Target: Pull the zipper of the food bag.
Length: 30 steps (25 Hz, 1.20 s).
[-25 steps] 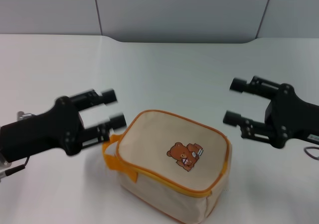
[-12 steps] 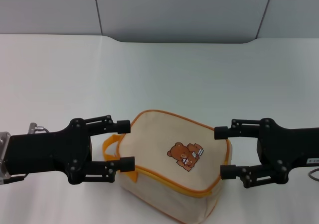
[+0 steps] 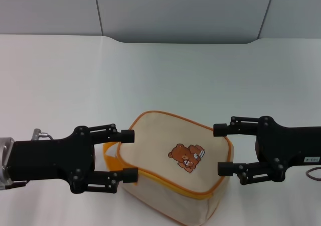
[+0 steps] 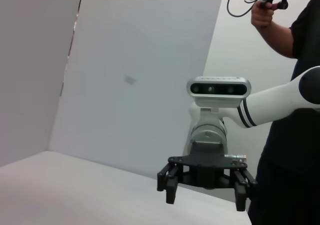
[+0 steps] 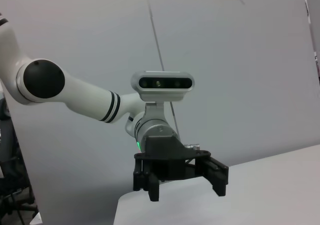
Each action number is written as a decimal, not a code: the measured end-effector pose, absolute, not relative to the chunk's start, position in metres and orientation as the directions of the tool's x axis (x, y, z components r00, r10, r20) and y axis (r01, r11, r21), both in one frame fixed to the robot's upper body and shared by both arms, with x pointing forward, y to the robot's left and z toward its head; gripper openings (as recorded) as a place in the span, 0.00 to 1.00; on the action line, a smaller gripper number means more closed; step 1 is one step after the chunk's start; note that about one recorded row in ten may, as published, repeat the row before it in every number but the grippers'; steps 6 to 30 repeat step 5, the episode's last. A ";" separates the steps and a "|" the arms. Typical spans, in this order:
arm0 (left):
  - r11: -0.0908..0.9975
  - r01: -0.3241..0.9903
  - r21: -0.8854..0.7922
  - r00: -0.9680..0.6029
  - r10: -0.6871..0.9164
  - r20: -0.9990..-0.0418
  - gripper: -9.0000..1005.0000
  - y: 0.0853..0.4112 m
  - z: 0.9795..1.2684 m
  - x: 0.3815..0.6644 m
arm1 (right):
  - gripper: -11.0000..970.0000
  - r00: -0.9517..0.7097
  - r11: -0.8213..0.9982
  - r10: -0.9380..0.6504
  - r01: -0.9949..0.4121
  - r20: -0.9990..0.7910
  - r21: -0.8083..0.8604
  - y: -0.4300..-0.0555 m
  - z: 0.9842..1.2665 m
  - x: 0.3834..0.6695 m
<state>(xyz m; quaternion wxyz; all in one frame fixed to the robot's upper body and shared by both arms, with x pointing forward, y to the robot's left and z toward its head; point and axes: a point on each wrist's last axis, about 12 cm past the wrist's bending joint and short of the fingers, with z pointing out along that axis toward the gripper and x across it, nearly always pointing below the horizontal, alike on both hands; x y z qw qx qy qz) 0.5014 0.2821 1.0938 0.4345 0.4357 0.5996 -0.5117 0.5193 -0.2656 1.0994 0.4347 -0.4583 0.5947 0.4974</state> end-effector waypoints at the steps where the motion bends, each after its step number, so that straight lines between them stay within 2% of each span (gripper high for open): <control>1: 0.095 0.967 -0.235 -0.243 0.078 -0.967 0.82 0.282 1.094 0.501 | 0.84 -0.202 0.085 -0.113 -0.977 -0.973 0.193 -0.265 1.099 0.519; 30: 0.094 0.967 -0.235 -0.242 0.079 -0.967 0.82 0.281 1.094 0.502 | 0.84 -0.202 0.085 -0.113 -0.977 -0.973 0.193 -0.264 1.099 0.520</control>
